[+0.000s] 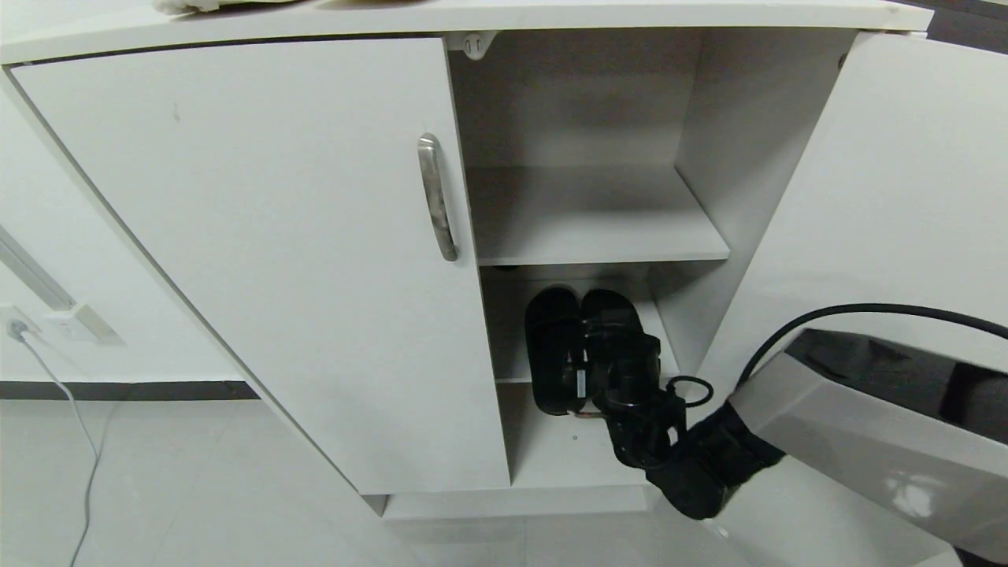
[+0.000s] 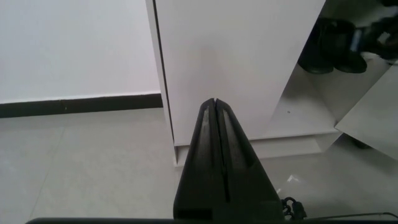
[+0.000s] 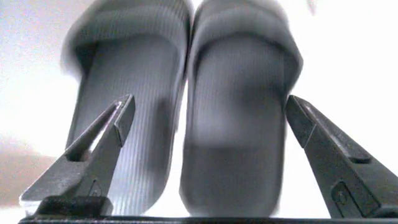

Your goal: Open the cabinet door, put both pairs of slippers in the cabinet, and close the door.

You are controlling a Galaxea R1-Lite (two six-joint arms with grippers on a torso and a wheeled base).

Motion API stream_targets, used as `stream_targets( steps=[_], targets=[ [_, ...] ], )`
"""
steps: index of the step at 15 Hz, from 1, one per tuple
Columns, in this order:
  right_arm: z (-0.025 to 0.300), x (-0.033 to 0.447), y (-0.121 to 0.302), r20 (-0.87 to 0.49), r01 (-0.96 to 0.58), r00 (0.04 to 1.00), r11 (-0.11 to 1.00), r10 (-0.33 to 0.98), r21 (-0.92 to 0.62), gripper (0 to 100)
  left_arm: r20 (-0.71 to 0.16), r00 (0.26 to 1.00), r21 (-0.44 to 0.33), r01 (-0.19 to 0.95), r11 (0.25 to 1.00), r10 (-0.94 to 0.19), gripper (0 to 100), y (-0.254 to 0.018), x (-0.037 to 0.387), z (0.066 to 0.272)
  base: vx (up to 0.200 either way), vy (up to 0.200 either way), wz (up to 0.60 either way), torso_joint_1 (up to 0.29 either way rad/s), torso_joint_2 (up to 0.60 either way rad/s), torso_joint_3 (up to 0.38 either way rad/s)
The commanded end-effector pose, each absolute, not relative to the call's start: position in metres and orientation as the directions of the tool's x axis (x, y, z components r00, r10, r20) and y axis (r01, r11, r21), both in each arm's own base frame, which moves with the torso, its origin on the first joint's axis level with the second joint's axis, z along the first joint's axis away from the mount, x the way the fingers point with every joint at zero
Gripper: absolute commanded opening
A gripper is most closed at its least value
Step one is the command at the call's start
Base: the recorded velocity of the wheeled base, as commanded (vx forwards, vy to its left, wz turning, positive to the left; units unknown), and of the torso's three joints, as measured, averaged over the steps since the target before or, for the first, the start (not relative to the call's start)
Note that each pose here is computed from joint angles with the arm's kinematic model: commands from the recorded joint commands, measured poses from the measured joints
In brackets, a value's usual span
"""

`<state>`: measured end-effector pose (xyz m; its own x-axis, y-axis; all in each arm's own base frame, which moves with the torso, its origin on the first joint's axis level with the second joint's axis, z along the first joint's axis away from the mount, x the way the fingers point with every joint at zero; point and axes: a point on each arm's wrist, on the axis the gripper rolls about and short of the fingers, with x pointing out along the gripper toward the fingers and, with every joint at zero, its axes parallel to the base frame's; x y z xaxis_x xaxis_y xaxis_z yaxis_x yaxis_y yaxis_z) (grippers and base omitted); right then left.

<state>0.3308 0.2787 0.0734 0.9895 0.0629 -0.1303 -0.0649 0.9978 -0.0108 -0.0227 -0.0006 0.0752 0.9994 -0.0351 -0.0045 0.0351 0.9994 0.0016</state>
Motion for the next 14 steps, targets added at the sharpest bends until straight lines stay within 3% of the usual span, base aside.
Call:
stream_targets(
  steps=[1, 8, 12, 14],
  targets=[
    [0.117, 0.248, 0.263, -0.104, -0.2, 0.974, 0.98, 0.201, 0.015, 100, -0.005, 0.999, 0.001, 0.035, 0.999, -0.035, 0, -0.001, -0.023, 0.075, 0.0, 0.0, 0.0, 0.0, 0.0, 0.0],
    [0.109, 0.24, 0.255, -0.138, -0.202, 0.97, 0.979, 0.201, 0.004, 100, -0.006, 0.999, 0.001, 0.035, 0.999, -0.035, 0, -0.001, -0.023, 0.075, 0.0, 0.0, 0.0, 0.0, 0.0, 0.0],
    [0.11, 0.235, 0.257, -0.121, -0.219, 0.968, 0.976, 0.22, 0.017, 100, -0.006, 0.999, 0.0, 0.035, 0.999, -0.035, 0, -0.001, -0.023, 0.075, -0.2, 0.0, 0.0, 0.004, 0.0, 0.002],
    [0.11, 0.235, 0.257, -0.12, -0.219, 0.968, 0.976, 0.22, 0.019, 100, -0.005, 0.999, -0.002, 0.035, 0.999, -0.035, 0, -0.001, -0.023, 0.075, 0.0, 0.0, 0.0, 0.0, 0.0, 0.0]
  ],
)
